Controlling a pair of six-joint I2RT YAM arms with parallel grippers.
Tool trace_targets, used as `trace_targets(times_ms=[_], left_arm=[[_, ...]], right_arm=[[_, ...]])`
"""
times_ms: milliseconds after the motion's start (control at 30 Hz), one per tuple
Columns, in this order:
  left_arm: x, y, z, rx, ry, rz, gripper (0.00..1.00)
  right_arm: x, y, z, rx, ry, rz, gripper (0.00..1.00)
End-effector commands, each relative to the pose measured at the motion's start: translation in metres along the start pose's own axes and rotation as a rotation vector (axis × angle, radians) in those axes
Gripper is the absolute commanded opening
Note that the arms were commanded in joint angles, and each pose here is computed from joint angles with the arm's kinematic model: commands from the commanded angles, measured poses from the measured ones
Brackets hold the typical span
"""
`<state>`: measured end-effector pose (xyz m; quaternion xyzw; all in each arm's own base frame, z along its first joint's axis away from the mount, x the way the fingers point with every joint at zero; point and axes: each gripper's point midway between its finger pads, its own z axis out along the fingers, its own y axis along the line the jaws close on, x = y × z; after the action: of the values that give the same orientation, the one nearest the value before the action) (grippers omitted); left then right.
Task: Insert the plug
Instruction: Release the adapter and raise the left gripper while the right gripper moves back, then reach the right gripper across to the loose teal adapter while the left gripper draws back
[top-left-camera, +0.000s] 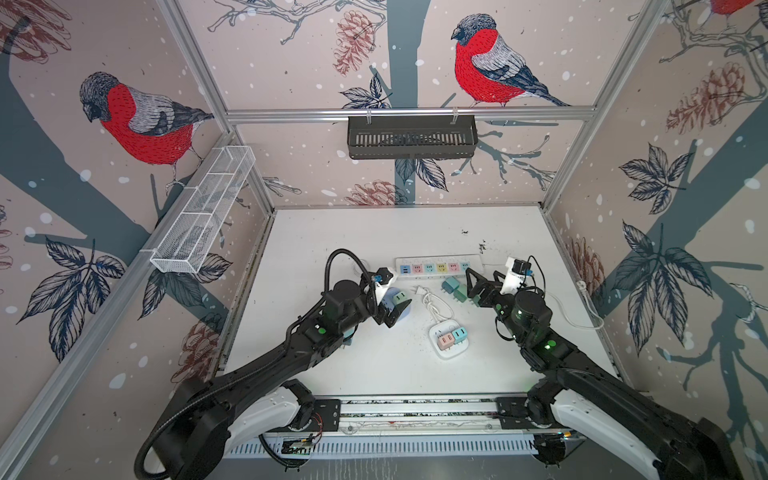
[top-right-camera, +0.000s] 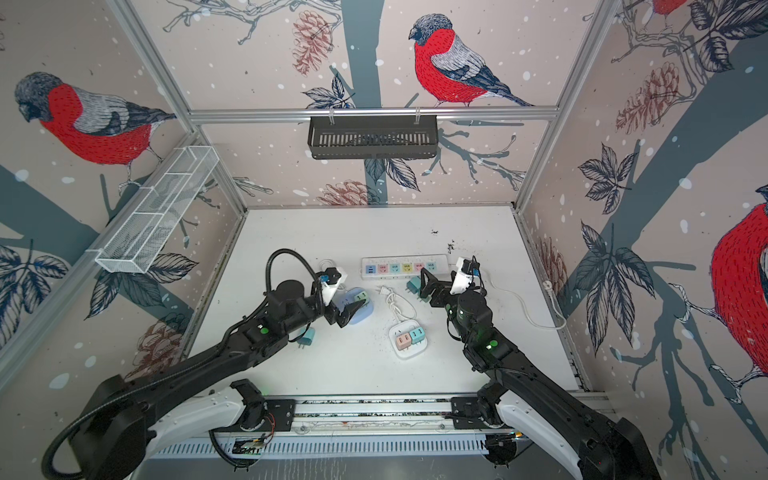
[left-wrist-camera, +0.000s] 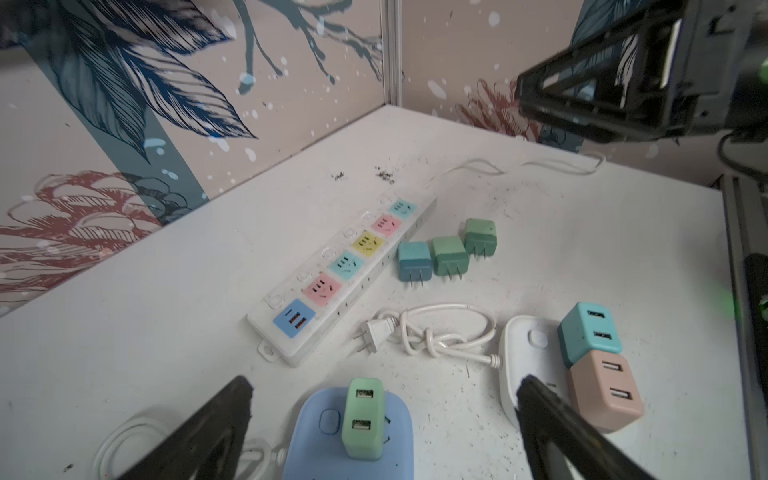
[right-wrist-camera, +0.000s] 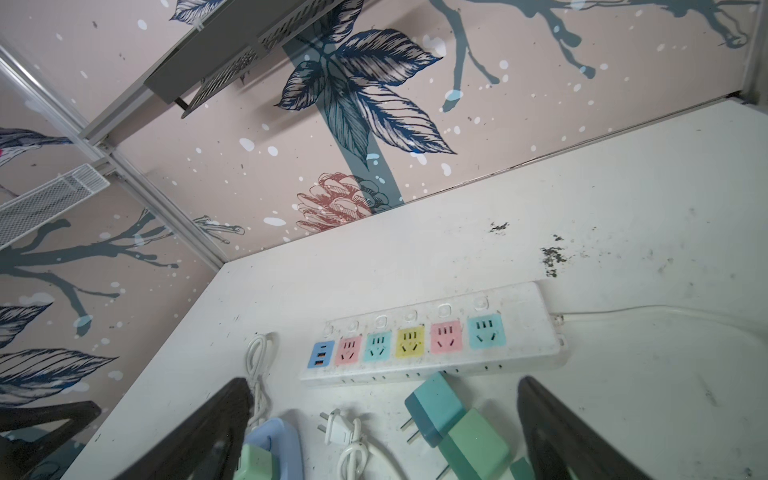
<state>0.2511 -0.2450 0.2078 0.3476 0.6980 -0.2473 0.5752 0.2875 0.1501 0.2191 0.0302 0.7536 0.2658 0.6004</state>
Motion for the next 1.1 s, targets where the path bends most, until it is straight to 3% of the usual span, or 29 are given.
trace_targets(times_ms=[0,133,267,500,733,867,1067], left_arm=[[-0.035,0.023,-0.029,-0.154,-0.233,-0.062,0.99],[-0.033,0.048,-0.073,-0.33,-0.42,-0.133,0.99],[-0.037,0.068,-0.1,-0.437,-0.483,-0.243,0.99],[-0.037,0.104,-0.12,-0.648,-0.473,-0.428,0.99],[-0.018,0.145,-0.168,-1.018,-0.487,-0.766,0.99],[0.002,0.157,-0.191,-1.187,-0.525,-0.814,0.98],[0.013,0.17,-0.217,-1.322,-0.454,-0.885,0.98]], right_arm=[[0.001,0.024,0.002,-0.097,0.022,-0.057,1.0],[0.012,0.052,0.004,-0.158,0.052,-0.148,0.97],[0.038,0.094,0.007,-0.239,0.112,-0.286,0.95],[0.09,0.152,0.014,-0.388,0.267,-0.352,0.91],[0.146,0.203,0.005,-0.508,0.379,-0.421,0.89],[0.18,0.222,0.011,-0.485,0.464,-0.467,0.85],[0.201,0.247,0.013,-0.375,0.517,-0.316,0.79]])
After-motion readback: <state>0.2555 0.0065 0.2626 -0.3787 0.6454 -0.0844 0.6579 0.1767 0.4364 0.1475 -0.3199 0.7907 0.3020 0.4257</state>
